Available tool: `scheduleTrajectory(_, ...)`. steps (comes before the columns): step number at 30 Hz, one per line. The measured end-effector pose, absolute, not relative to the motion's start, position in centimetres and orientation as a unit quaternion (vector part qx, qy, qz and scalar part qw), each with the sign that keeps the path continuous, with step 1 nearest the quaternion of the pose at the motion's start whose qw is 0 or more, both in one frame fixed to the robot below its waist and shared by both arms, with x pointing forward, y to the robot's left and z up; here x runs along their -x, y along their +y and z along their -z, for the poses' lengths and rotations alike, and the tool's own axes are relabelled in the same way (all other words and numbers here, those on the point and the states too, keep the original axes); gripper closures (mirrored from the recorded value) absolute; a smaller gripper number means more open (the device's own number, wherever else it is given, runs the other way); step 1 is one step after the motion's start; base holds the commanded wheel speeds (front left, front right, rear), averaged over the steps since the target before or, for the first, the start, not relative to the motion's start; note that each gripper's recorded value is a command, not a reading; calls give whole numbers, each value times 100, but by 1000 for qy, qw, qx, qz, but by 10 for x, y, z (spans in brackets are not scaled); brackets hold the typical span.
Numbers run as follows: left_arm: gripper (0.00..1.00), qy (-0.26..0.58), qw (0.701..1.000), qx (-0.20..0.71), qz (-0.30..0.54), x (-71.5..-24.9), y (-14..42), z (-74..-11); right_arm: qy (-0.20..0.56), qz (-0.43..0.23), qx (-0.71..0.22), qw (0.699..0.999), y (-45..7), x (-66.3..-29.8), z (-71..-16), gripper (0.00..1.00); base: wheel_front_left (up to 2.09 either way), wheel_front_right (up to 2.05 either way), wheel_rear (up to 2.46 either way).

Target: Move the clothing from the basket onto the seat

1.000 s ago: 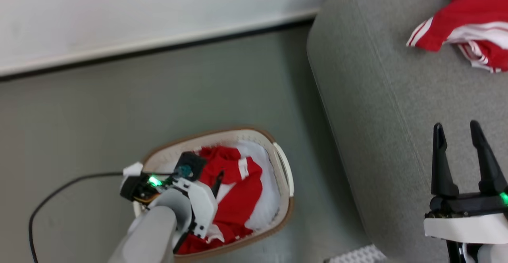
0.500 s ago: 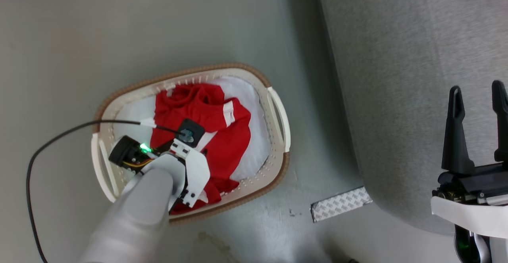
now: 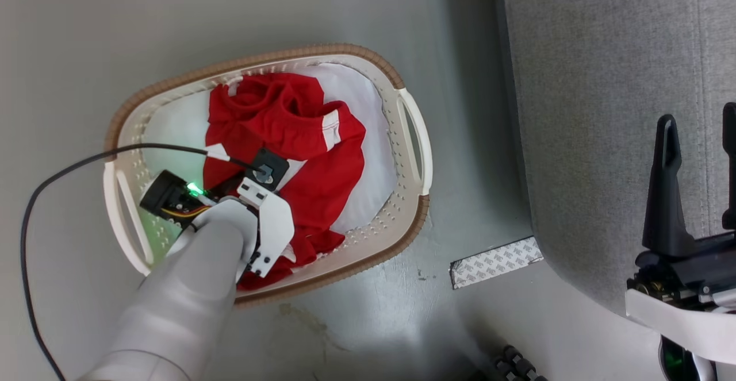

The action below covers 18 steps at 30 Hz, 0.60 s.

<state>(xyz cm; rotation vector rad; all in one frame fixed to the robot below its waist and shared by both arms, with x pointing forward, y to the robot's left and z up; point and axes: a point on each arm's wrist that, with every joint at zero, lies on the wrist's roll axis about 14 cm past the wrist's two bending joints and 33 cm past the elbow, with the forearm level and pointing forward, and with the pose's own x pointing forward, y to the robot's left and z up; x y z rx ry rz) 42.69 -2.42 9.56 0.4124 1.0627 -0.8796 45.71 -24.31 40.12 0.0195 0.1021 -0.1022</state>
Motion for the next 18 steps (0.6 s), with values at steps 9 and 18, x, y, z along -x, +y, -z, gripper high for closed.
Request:
scheduleTrajectory(9, 100, 475, 750, -182, 423, -420, -34, -94, 60, 58, -10, 996, -246, -451, -398, 0, 0, 0, 0)
scheduleTrajectory(18, 100, 418, 813, -89, 395, -443, -49, -141, 33, 62, -25, 997, -249, -452, -420, 0, 0, 0, 0)
